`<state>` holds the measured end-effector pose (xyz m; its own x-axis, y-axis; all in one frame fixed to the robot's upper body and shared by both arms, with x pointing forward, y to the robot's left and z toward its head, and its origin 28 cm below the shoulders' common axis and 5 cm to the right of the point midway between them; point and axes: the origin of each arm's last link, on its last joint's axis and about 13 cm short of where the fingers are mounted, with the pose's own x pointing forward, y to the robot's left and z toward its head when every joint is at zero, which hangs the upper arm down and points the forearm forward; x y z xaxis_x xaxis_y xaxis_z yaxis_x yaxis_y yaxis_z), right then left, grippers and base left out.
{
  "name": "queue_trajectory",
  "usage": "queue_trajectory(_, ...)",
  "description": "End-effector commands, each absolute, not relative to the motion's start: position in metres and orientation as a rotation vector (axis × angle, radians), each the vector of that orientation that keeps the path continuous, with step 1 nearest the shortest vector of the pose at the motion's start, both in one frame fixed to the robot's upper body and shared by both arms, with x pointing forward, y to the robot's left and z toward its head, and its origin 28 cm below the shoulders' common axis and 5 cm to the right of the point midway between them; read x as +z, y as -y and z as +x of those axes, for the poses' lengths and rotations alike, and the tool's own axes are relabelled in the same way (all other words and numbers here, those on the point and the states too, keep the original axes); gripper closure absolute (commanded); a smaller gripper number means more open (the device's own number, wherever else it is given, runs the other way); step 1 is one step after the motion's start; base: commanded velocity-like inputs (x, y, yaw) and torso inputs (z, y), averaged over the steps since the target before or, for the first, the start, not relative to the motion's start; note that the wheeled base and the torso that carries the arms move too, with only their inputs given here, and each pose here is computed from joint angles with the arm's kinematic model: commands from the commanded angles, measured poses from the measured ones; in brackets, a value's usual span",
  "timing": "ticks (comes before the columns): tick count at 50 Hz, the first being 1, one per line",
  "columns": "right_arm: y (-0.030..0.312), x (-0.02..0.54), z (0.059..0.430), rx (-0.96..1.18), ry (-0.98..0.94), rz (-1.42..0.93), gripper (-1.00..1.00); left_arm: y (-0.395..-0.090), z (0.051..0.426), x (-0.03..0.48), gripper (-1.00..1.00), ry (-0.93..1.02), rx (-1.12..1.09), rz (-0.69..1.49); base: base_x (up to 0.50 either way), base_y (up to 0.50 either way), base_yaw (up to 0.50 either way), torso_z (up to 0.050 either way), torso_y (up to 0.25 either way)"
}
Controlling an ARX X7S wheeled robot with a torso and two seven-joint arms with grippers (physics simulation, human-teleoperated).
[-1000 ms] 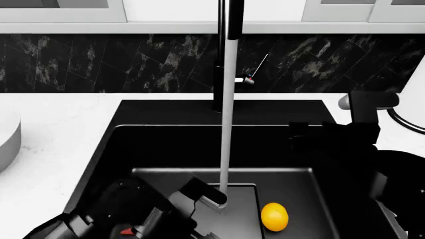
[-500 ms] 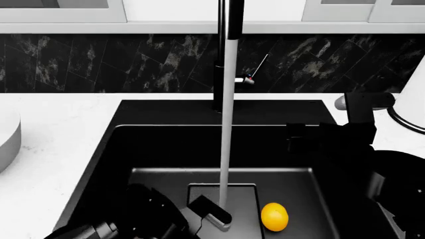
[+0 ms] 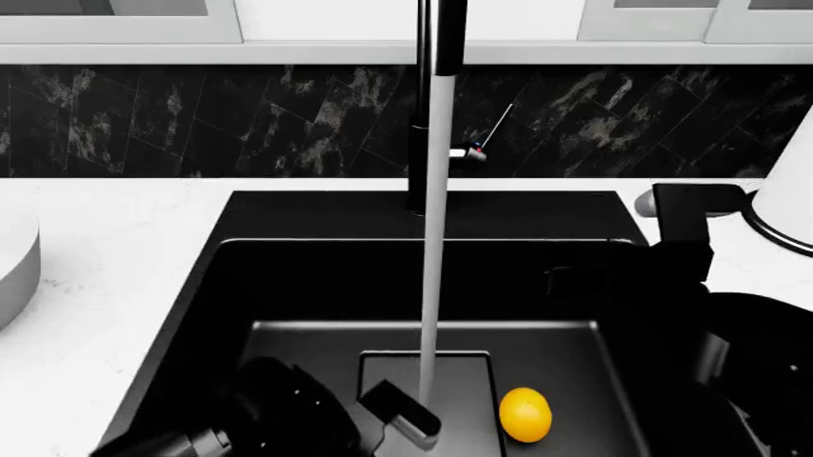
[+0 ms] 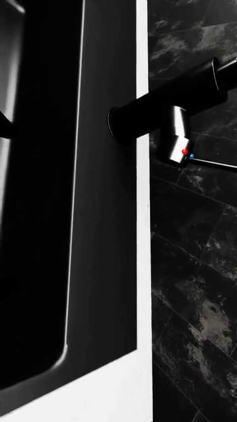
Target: Pick the eggplants and oranges from the sink and place them in one bowl. Place the carrot in the other bowl. Then turn off the sink faucet.
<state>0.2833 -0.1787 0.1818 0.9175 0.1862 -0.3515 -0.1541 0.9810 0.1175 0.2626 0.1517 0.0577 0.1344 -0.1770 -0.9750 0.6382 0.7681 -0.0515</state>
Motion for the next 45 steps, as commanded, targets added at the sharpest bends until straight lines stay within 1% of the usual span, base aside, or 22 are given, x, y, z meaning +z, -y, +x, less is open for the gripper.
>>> queue_trajectory(1,0.176,0.178,0.286,0.188,-0.425,0.073,-1.0,-0.158,0.26,0.073,1.0,-1.266,-0.625,0.391,0.0,0.0,0.0,0.0,0.01)
queue_trajectory(4,0.175,0.17,0.289,0.192,-0.496,0.039,-1.0,-0.163,0.263,0.078,1.0,-1.244,-0.608,0.367,0.0,0.0,0.0,0.0,0.0)
queue_trajectory(7,0.172,0.169,0.29,0.207,-0.496,0.021,-1.0,-0.166,0.264,0.083,1.0,-1.228,-0.599,0.358,0.0,0.0,0.0,0.0,0.0)
queue_trajectory(10,0.172,0.165,0.292,0.204,-0.542,0.034,-1.0,-0.168,0.258,0.097,1.0,-1.181,-0.61,0.345,0.0,0.0,0.0,0.0,0.0)
queue_trajectory(13,0.167,0.162,0.294,0.212,-0.574,0.031,-1.0,-0.173,0.255,0.106,1.0,-1.112,-0.606,0.349,0.0,0.0,0.0,0.0,0.0)
queue_trajectory(16,0.162,0.158,0.298,0.215,-0.609,0.052,-1.0,-0.178,0.257,0.12,1.0,-0.996,-0.549,0.293,0.0,0.0,0.0,0.0,0.0)
queue_trajectory(18,0.159,0.154,0.3,0.218,-0.642,0.068,-1.0,-0.181,0.256,0.128,1.0,-0.943,-0.549,0.252,0.0,0.0,0.0,0.0,0.0)
queue_trajectory(21,0.155,0.147,0.303,0.205,-0.687,0.048,-1.0,-0.182,0.249,0.134,1.0,-0.901,-0.564,0.219,0.0,0.0,0.0,0.0,0.0)
queue_trajectory(22,0.155,0.144,0.305,0.222,-0.711,0.086,-1.0,-0.183,0.245,0.138,1.0,-0.887,-0.572,0.204,0.0,0.0,0.0,0.0,0.0)
queue_trajectory(25,0.156,0.14,0.308,0.193,-0.723,0.096,-1.0,-0.185,0.24,0.141,1.0,-0.838,-0.54,0.168,0.0,0.0,0.0,0.0,0.0)
queue_trajectory(27,0.154,0.136,0.31,0.189,-0.751,0.094,-1.0,-0.185,0.236,0.144,1.0,-0.827,-0.557,0.168,0.0,0.0,0.0,0.0,0.0)
queue_trajectory(33,0.152,0.127,0.317,0.191,-0.818,0.125,-1.0,-0.187,0.24,0.155,1.0,-0.766,-0.549,0.153,0.0,0.0,0.0,0.0,0.0)
queue_trajectory(35,0.153,0.122,0.319,0.195,-0.837,0.096,-1.0,-0.189,0.241,0.162,1.0,-0.698,-0.551,0.185,0.0,0.0,0.0,0.0,0.0)
queue_trajectory(36,0.153,0.119,0.32,0.189,-0.846,0.124,-1.0,-0.192,0.244,0.169,1.0,-0.677,-0.524,0.183,0.0,0.0,0.0,0.0,0.0)
queue_trajectory(40,0.154,0.112,0.323,0.181,-0.855,0.137,-1.0,-0.195,0.245,0.183,1.0,-0.622,-0.515,0.189,0.0,0.0,0.0,0.0,0.0)
queue_trajectory(45,0.155,0.105,0.326,0.175,-0.877,0.143,-1.0,-0.2,0.244,0.183,1.0,-0.612,-0.491,0.168,0.0,0.0,0.0,0.0,0.002)
